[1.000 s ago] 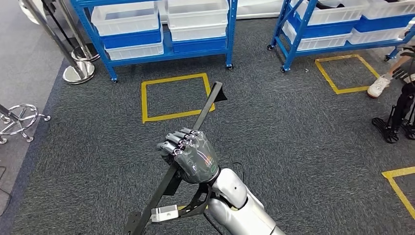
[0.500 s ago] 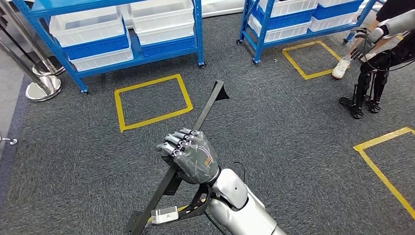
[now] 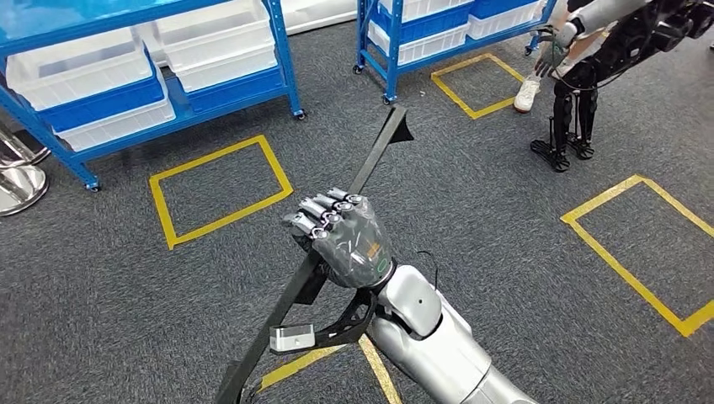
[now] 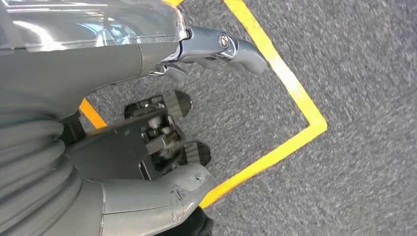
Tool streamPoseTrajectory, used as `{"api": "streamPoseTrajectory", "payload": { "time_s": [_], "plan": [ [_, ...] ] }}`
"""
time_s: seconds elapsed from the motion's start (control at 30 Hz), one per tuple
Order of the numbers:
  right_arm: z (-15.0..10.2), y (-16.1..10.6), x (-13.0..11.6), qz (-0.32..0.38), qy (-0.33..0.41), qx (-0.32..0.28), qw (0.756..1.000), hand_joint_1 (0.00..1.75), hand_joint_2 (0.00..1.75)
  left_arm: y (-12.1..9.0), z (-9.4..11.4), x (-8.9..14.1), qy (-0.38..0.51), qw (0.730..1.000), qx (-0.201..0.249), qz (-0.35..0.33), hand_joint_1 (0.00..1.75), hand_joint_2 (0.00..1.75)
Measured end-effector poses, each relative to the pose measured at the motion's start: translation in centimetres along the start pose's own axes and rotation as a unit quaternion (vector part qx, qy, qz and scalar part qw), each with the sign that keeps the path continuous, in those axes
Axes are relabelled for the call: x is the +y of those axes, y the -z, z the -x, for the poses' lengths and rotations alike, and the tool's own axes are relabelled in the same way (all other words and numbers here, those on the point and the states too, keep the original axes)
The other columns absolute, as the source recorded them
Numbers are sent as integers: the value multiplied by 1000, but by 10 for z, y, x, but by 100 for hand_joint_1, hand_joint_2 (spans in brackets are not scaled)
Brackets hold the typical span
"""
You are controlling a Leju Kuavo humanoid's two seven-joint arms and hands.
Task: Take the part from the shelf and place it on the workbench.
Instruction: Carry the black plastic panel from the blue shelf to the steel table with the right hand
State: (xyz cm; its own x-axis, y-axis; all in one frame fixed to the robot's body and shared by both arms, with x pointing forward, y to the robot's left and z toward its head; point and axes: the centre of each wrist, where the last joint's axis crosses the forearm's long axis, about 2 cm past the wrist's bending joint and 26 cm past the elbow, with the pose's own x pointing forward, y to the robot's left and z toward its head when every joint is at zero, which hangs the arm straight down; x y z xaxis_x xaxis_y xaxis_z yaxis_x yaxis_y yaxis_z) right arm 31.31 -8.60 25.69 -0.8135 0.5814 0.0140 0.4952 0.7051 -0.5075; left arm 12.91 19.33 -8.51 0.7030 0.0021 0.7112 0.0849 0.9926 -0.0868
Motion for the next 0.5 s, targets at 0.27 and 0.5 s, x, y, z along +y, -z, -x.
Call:
{"api": "streamPoseTrajectory", "payload": {
  "time_s": [0.27,0.5],
  "plan": [
    [12,7,-6,5,-18,0,1000,175,175,-1,2,-1,-5,1000,-2,-1,0,175],
    [16,9,-8,6,-24,-5,1000,175,175,0,1,0,-5,1000,-6,-2,0,175]
  ]
}}
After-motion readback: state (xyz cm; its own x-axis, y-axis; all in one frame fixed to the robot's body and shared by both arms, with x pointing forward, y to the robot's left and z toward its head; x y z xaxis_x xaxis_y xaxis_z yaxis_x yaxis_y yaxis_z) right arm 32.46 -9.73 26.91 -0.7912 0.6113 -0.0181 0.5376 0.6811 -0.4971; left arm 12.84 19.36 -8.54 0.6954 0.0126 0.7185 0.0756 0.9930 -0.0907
